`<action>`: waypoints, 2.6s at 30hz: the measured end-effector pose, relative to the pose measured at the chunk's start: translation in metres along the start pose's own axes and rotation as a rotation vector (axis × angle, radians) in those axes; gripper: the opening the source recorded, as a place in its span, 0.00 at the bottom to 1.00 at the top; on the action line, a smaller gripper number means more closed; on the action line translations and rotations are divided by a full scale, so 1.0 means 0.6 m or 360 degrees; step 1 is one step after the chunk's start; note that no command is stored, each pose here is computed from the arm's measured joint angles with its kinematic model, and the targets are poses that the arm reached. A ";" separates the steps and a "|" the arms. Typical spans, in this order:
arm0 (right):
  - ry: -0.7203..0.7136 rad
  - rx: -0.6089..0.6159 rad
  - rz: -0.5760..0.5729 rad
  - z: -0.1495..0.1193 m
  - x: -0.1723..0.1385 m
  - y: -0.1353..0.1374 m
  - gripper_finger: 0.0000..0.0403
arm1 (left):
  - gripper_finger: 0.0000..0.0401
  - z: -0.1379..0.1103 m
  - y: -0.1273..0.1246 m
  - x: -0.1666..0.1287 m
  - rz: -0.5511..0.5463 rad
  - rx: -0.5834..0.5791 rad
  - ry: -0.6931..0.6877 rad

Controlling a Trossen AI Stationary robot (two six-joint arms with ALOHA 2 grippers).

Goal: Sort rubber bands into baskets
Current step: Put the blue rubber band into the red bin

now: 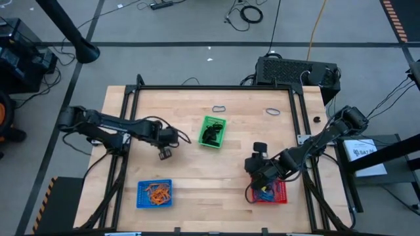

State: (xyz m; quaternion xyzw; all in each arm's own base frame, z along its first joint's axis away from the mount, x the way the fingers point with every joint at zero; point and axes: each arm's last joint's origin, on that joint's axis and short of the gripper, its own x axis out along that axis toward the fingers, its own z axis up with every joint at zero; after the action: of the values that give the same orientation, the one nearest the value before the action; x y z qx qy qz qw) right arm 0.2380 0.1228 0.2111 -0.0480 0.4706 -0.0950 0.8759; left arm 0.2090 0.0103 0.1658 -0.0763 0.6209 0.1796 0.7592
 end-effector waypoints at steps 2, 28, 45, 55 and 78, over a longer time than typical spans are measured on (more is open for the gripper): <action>-0.0133 -0.0028 -0.0050 0.011 0.000 0.002 0.36 | 0.01 0.017 -0.005 -0.022 -0.0079 -0.0018 -0.0157; -0.1057 -0.0173 -0.0299 0.137 0.073 0.002 0.36 | 0.00 0.105 -0.159 -0.077 -0.0785 0.0186 -0.1373; -0.0912 -0.0402 -0.0147 0.124 0.093 0.006 0.36 | 0.00 0.107 -0.167 -0.076 -0.0923 0.0250 -0.1370; -0.1076 -0.0420 -0.0038 0.139 0.084 0.008 0.36 | 0.00 0.111 -0.159 -0.073 -0.0901 0.0223 -0.1360; -0.1107 -0.0534 0.0029 0.142 0.121 0.008 0.01 | 0.14 0.106 -0.158 -0.066 -0.0887 0.0253 -0.1278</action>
State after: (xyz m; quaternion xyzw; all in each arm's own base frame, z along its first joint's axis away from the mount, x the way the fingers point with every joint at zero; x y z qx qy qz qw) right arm 0.3486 0.1117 0.1982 -0.2160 0.1548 0.0131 0.9640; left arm 0.2954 -0.0628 0.2081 -0.1060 0.2472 -0.0630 0.9611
